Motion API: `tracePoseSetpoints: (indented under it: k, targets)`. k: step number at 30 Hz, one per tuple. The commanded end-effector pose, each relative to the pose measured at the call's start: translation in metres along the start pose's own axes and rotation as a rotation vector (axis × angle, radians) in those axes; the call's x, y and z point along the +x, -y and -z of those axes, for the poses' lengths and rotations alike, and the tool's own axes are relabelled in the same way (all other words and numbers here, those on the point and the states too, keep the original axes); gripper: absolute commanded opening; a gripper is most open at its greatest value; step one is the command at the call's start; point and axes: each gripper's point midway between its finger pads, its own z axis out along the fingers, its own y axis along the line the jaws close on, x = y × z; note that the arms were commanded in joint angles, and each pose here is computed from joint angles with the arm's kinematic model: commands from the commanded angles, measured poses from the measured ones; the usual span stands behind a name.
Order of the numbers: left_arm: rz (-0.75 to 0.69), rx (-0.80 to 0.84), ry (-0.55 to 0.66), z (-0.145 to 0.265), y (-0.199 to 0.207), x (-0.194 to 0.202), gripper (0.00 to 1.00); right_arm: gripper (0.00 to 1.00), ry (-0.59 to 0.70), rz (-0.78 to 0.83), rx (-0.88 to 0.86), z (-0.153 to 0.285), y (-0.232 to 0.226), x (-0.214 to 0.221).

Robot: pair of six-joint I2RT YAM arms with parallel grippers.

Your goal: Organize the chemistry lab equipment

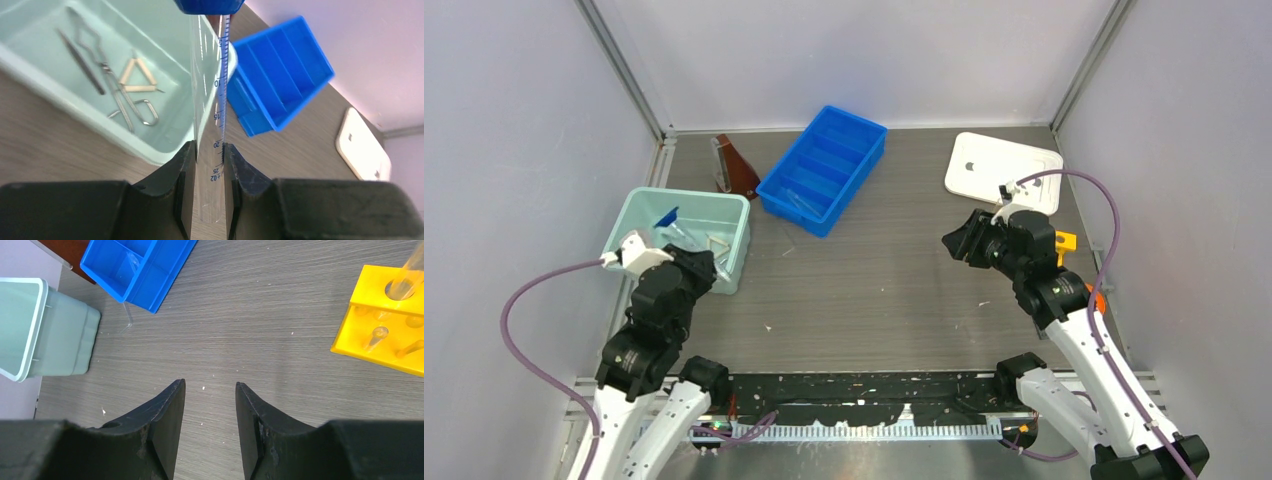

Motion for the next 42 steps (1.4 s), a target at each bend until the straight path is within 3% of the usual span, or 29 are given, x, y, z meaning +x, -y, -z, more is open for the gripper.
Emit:
tracePoseSetpoints:
  k: [1, 13, 19, 23, 28, 33, 42]
  targets:
    - [-0.094, 0.276, -0.039, 0.003, 0.06, -0.003, 0.02, 0.48, 0.063, -0.01, -0.083, 0.013, -0.024, -0.025]
    - [-0.265, 0.702, -0.256, 0.018, 0.13, 0.045, 0.0, 0.49, -0.022, -0.11, -0.316, 0.024, -0.083, -0.04]
    - [-0.338, 0.832, -0.284, 0.018, 0.148, 0.066, 0.0, 0.53, -0.054, -0.131, -0.447, 0.032, -0.116, -0.053]
    - [-0.448, 0.896, -0.283, 0.021, 0.159, 0.086, 0.0, 0.62, -0.112, -0.115, -0.494, 0.033, -0.135, -0.053]
    - [-0.641, 0.981, -0.284, 0.029, 0.174, 0.121, 0.0, 0.83, -0.182, -0.018, -0.536, 0.032, -0.169, -0.04]
    - [-0.742, 1.056, -0.308, 0.037, 0.185, 0.145, 0.01, 0.96, -0.292, 0.052, -0.58, 0.029, -0.199, -0.015]
    - [-0.833, 1.134, -0.312, 0.047, 0.194, 0.158, 0.01, 0.98, -0.398, 0.103, -0.568, 0.015, -0.203, 0.01]
